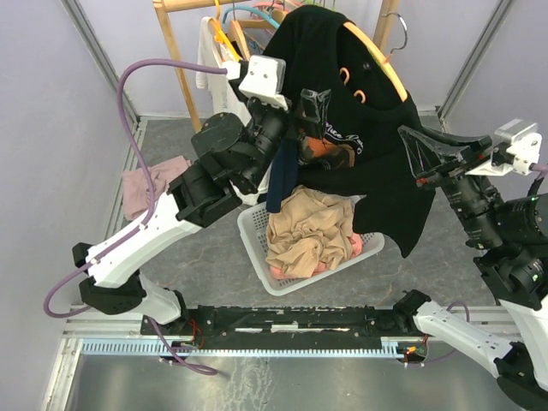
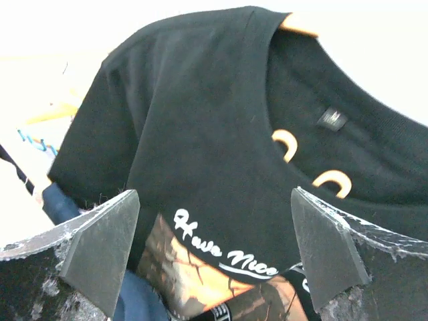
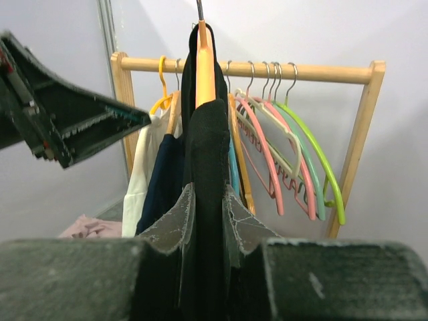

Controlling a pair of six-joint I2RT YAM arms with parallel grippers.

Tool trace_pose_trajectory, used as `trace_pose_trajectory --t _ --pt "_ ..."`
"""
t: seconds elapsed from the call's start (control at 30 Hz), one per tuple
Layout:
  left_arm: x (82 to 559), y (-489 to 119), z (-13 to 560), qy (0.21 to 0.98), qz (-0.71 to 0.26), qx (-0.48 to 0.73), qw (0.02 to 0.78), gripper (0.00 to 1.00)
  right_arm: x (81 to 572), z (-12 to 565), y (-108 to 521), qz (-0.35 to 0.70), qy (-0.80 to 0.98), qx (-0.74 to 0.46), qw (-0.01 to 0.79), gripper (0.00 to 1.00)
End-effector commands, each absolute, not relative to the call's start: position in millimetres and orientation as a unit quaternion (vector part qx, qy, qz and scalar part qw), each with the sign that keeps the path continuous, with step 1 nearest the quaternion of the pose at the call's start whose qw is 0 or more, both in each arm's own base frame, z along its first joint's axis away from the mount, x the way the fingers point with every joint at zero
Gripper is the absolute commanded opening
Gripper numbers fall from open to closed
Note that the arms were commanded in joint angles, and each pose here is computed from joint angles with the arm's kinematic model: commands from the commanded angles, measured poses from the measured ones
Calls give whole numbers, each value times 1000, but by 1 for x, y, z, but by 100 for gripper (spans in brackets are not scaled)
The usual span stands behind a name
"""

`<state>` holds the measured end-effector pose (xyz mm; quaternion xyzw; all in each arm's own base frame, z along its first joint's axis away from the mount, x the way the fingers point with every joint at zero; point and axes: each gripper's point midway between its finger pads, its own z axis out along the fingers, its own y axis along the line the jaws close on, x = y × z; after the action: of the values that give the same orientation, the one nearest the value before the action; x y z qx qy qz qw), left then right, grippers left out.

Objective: Remove the t-shirt from the hanger
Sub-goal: Pick up the hanger from the clothesline, then remove the T-shirt from the hanger.

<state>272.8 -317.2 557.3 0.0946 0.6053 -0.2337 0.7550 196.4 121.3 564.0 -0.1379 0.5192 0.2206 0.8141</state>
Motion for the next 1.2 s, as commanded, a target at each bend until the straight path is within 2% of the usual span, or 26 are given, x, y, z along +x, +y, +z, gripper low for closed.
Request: trace_pose_trajectory --t 0.0,0.5,0.73,0.8,1.17 --pt "274 -325 587 573 -246 118 773 100 191 578 120 236 482 -125 835 2" --pt "320 -325 567 598 -214 84 768 96 190 562 130 259 495 -139 818 2" --pt "340 -314 558 607 -206 65 765 88 186 561 129 262 493 -142 817 2" --pt "345 -313 557 605 -209 64 765 81 185 561 131 266 493 -144 816 2" --pt "338 -342 562 580 -265 124 761 5 197 552 134 258 507 -138 810 2"
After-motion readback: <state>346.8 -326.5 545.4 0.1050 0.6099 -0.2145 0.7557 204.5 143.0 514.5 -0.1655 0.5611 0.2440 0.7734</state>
